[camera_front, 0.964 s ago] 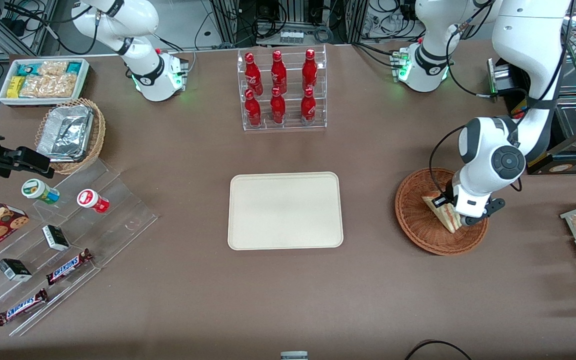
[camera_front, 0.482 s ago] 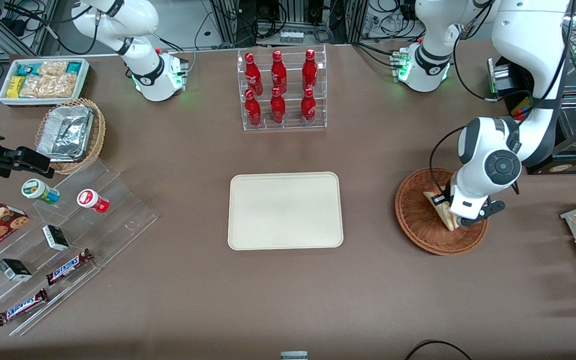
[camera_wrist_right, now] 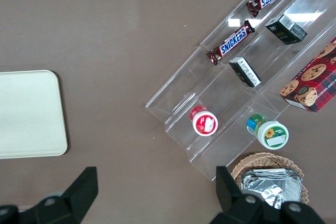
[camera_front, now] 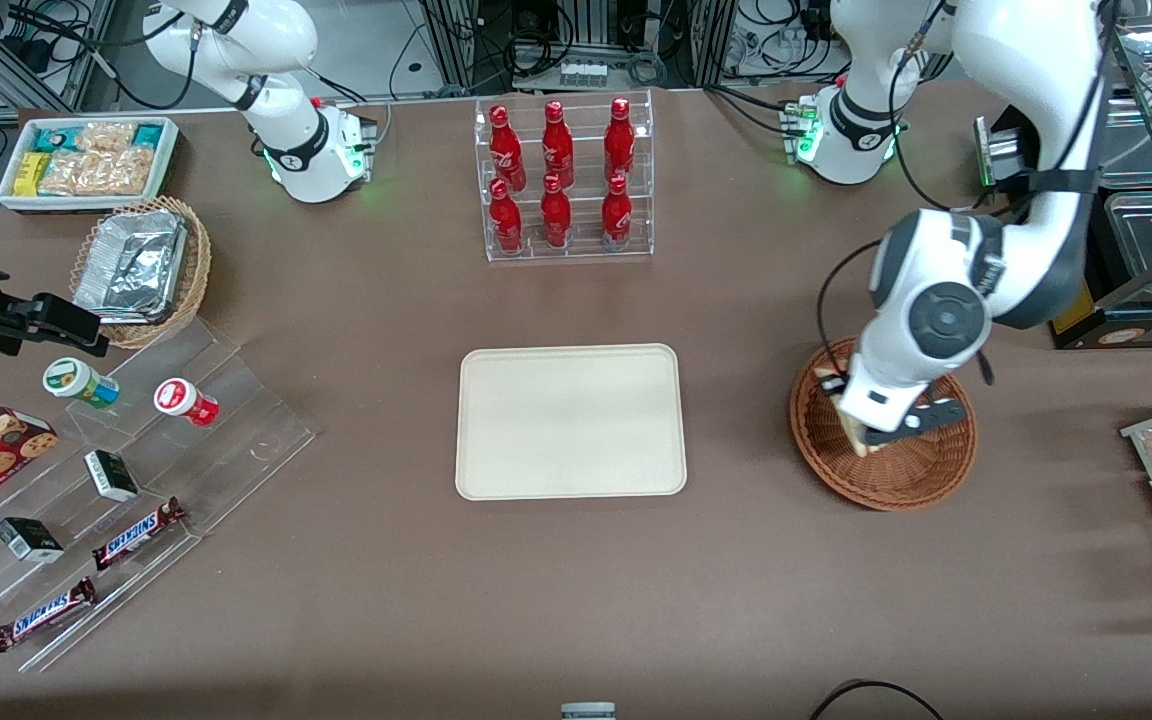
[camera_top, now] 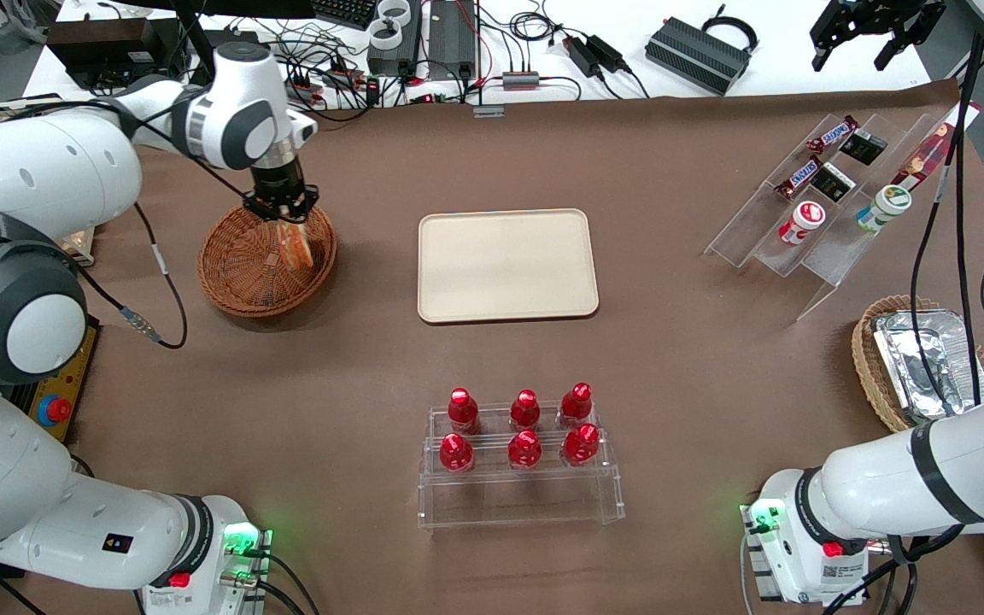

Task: Place sandwich from basket to tray
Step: 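Lift the sandwich and carry it over the white tray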

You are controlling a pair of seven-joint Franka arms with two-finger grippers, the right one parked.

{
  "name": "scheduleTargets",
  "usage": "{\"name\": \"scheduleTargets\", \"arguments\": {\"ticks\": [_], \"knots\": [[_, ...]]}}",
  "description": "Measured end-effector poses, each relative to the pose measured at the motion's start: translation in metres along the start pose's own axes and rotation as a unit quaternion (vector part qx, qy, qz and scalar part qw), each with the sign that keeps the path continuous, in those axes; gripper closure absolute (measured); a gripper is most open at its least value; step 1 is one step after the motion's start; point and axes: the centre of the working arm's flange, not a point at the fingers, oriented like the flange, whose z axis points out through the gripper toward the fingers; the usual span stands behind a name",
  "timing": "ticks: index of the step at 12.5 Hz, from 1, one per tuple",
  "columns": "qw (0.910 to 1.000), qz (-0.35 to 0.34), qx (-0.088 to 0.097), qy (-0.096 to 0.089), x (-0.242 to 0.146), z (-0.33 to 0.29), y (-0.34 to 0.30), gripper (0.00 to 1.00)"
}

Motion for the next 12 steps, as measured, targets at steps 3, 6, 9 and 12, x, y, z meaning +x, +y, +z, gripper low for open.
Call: {"name": "scheduleTargets", "arguments": {"ticks": [3,6,9,12], "knots": [[0.9984,0.051,-0.022,0.007,-0.030,-0.015,0.073,0.85],[0.9949,0.092,-0.041,0.009,-0.044,-0.016,0.138,0.85],[0.9898,0.126,-0.066,-0.007,-0.059,-0.008,0.190,0.85],[0.9859,0.141,-0.086,-0.023,-0.060,0.007,0.226,0.85]]}}
